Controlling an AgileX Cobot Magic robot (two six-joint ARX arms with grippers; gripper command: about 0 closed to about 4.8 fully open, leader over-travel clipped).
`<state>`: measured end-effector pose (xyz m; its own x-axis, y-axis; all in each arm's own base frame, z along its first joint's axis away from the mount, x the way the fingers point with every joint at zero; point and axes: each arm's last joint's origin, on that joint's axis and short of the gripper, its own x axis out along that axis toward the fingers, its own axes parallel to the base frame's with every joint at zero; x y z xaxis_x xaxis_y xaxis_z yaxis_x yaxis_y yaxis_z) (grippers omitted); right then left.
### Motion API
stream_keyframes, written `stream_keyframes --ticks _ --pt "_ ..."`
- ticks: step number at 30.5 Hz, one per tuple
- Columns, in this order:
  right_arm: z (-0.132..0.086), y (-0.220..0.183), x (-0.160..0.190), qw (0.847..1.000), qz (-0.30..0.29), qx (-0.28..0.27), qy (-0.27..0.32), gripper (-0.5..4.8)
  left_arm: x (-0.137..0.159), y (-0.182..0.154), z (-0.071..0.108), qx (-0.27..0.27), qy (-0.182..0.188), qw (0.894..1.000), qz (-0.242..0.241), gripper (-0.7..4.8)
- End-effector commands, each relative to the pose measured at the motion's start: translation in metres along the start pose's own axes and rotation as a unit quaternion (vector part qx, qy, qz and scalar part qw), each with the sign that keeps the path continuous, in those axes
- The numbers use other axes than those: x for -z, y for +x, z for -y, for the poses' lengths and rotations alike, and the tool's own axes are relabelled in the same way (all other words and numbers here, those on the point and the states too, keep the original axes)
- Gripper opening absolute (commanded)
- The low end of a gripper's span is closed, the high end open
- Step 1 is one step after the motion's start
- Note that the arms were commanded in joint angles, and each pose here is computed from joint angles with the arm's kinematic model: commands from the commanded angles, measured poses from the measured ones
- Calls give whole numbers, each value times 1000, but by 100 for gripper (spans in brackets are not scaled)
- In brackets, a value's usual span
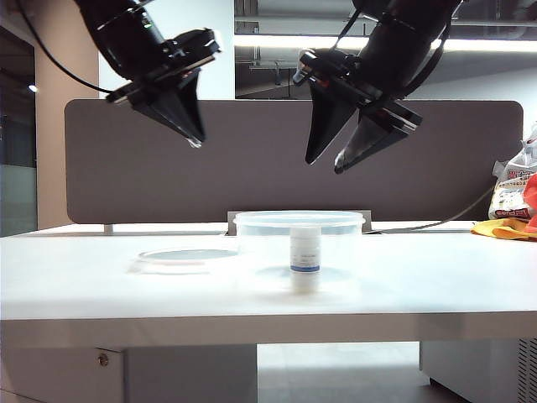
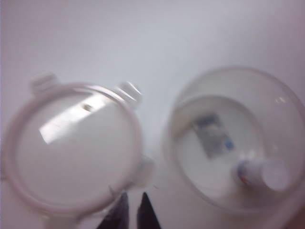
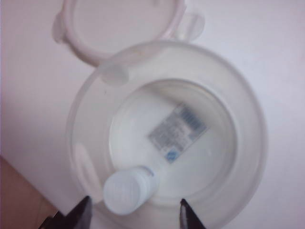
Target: Remove the lid of the round box, pick up the small white medicine bottle inside, and place it on the table.
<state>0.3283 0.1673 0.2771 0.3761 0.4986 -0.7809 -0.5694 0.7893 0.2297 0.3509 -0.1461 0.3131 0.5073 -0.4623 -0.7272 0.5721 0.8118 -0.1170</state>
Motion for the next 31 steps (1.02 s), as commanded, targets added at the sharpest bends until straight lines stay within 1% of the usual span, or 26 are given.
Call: stream_keyframes --ticks 1,4,10,14,16,20,23,24,27,31 --pt "-5 0 0 1000 -2 -4 -1 232 3 0 15 11 25 999 -25 35" --pt "-9 1 0 1000 -3 -5 1 231 3 -1 23 1 34 999 -31 35" --pt "-16 7 1 1000 -11 4 2 230 1 -15 33 -7 45 999 -19 35" --pt "-19 13 2 1000 -20 7 8 230 2 -33 38 -7 48 999 -15 35" --pt "-17 17 2 1000 -24 9 10 230 3 -45 42 -5 56 998 -15 35" --pt "-15 25 4 999 -33 12 14 230 8 -77 58 5 84 996 -8 35" --pt "-14 27 4 999 -37 13 17 231 14 -105 78 25 110 994 8 24" --pt "-14 28 5 999 -37 13 17 231 16 -116 87 34 121 992 16 24" --pt "-13 30 5 999 -37 13 18 231 24 -144 107 56 148 987 41 24" --pt "-13 31 5 999 -37 11 28 236 34 -176 127 83 178 977 79 15"
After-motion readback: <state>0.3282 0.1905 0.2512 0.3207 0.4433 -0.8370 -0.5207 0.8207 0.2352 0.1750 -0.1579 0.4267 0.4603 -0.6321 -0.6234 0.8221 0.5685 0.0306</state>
